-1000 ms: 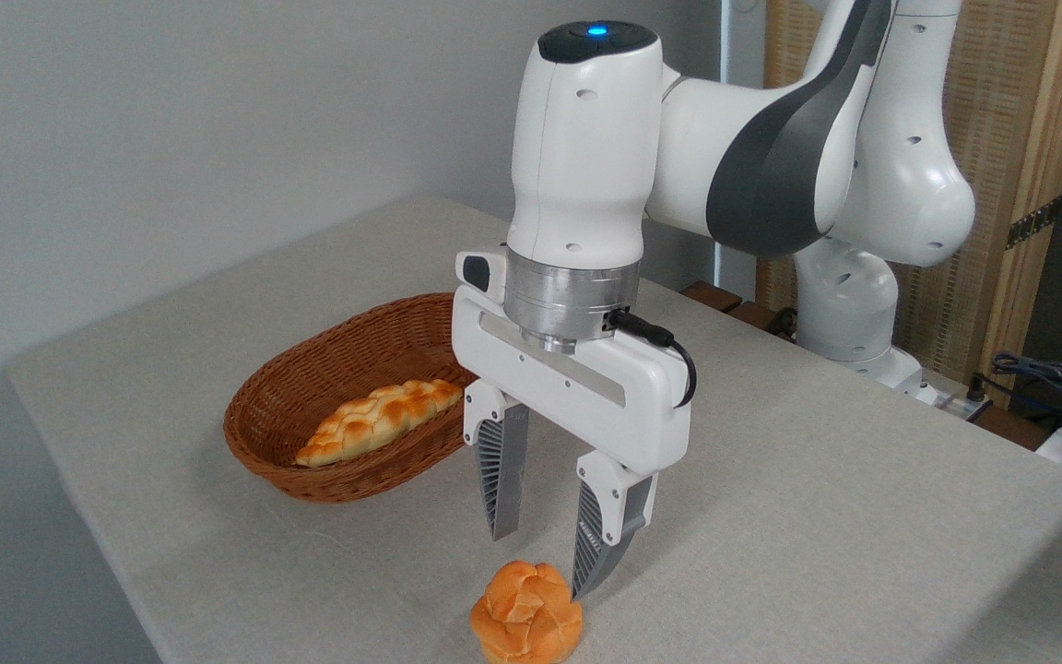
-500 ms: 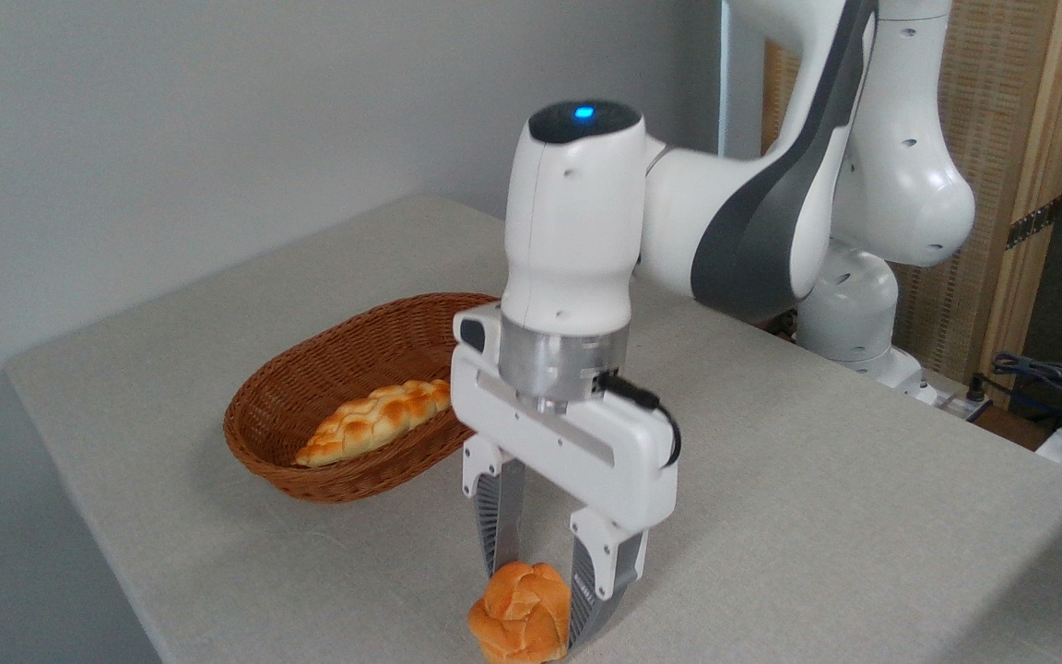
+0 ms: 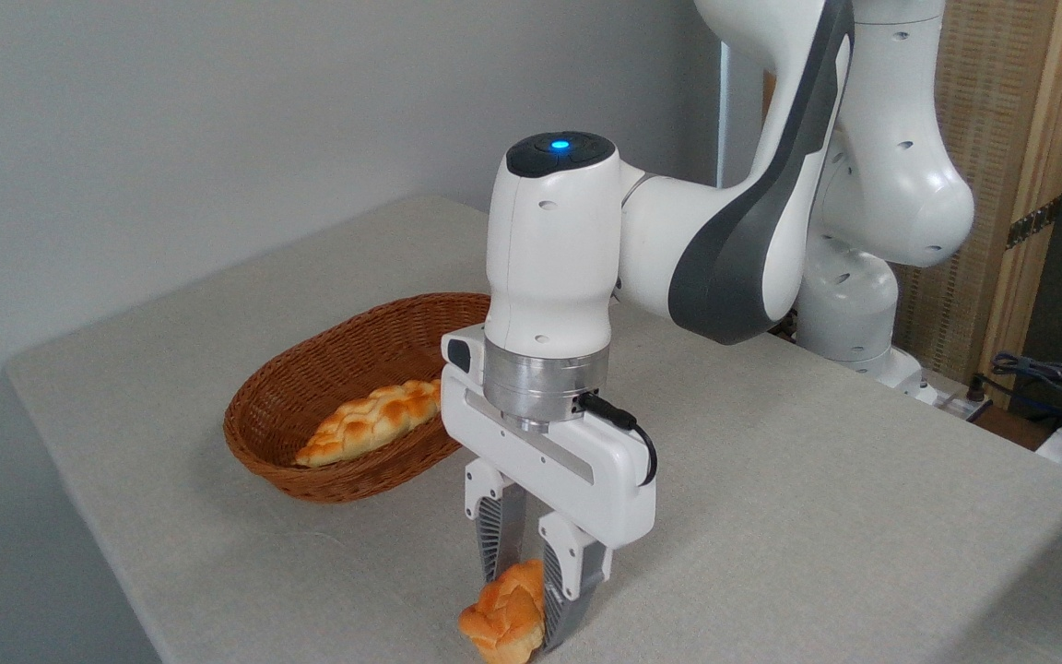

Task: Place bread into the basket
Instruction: 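Close the gripper on the orange roll and lift it, then carry the held roll over the wicker basket and lower it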

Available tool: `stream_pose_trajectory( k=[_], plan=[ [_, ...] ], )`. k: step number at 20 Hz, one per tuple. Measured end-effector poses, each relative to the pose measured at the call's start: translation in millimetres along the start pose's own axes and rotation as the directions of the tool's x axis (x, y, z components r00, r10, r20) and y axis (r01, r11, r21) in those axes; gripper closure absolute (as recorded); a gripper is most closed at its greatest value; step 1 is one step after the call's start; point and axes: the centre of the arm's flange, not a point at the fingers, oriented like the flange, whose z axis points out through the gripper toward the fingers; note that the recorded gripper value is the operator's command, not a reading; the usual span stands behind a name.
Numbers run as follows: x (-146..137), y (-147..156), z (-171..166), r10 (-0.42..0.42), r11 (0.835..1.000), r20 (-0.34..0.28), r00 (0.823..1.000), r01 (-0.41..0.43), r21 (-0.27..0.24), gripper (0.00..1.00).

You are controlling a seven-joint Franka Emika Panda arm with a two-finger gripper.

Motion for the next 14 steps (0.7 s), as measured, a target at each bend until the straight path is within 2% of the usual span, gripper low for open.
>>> stream_pose_trajectory(
  k=[5,8,11,12,14],
  plan=[
    [1,-1,-3,0.0,1.0,-0.005,1.0,0.0,0.005,0.74],
    [8,-10,-29,-0.021,0.999,-0.052,0.998,0.022,0.028,0.73],
    [35,-4,-92,-0.024,0.999,-0.085,0.996,0.02,-0.051,0.7],
    [47,1,-117,-0.013,0.997,-0.081,0.997,0.007,-0.078,0.65],
    [75,21,-160,0.011,0.993,-0.066,0.998,-0.019,-0.121,0.62]
  ],
)
